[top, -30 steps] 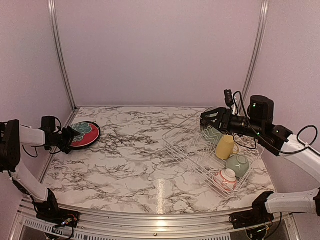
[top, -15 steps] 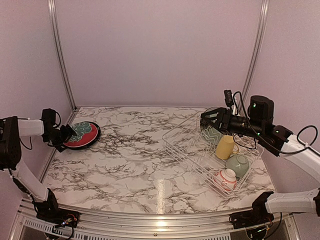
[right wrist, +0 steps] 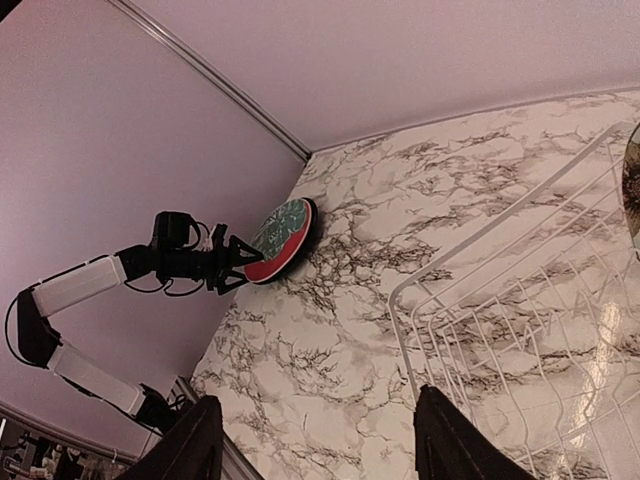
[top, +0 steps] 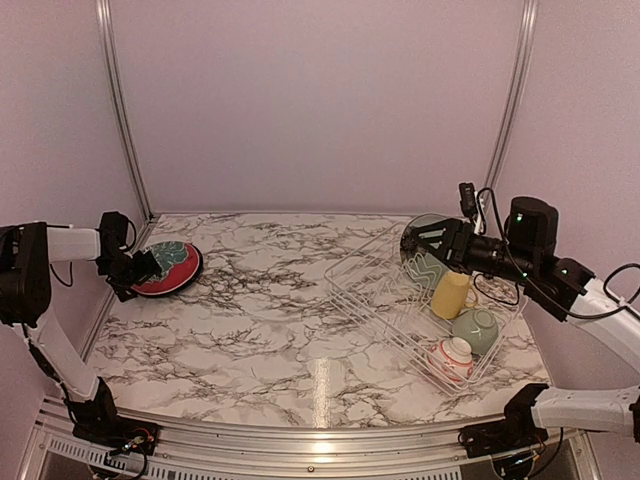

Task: Unload the mixed dishes from the dish rack
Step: Place the plate on the plate, then grab the plate from the dish rack.

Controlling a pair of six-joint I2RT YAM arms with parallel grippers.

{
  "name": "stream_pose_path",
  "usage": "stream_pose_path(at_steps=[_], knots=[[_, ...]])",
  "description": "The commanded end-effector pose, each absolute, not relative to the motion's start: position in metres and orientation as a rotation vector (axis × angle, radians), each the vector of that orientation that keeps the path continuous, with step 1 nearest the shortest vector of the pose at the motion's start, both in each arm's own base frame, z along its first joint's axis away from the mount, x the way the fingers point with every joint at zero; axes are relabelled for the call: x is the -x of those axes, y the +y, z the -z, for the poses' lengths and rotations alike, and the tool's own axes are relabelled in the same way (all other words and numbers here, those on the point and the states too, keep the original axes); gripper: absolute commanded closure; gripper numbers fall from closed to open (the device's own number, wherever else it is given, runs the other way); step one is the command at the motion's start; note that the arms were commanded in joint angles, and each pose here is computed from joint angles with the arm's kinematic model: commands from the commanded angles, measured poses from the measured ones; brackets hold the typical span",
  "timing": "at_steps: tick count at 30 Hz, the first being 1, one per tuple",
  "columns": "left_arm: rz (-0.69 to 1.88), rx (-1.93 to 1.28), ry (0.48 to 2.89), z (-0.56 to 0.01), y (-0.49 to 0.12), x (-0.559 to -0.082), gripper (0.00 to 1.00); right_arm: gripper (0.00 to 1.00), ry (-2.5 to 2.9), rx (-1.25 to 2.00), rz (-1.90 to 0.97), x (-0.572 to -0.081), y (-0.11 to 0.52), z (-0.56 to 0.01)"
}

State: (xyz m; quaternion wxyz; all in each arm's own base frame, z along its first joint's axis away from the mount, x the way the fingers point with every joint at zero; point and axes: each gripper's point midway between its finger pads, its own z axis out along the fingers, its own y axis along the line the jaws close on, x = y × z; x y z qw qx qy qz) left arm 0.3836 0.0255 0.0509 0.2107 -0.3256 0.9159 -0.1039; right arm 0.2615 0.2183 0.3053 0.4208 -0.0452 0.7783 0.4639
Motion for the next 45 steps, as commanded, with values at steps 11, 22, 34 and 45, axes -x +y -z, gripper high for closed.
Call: stream_pose_path(at_steps=[11,22,34,45], knots=[[0.009,0.617,2.431,-0.125,0.048,-0.378,0.01,0.37,1.971,0.109,-1.074,-0.257,0.204,-0.297],[0.412,0.279,2.064,-0.247,-0.043,-0.366,0.01,0.36,2.143,0.112,-0.668,-0.267,0.165,-0.255],[0.600,-0.077,2.029,-0.292,-0.146,-0.384,0.01,0.35,2.149,0.150,-0.535,-0.292,0.164,-0.263],[0.754,-0.133,1.982,-0.322,-0.203,-0.436,0.01,0.30,2.198,0.160,-0.191,-0.338,0.144,-0.255]])
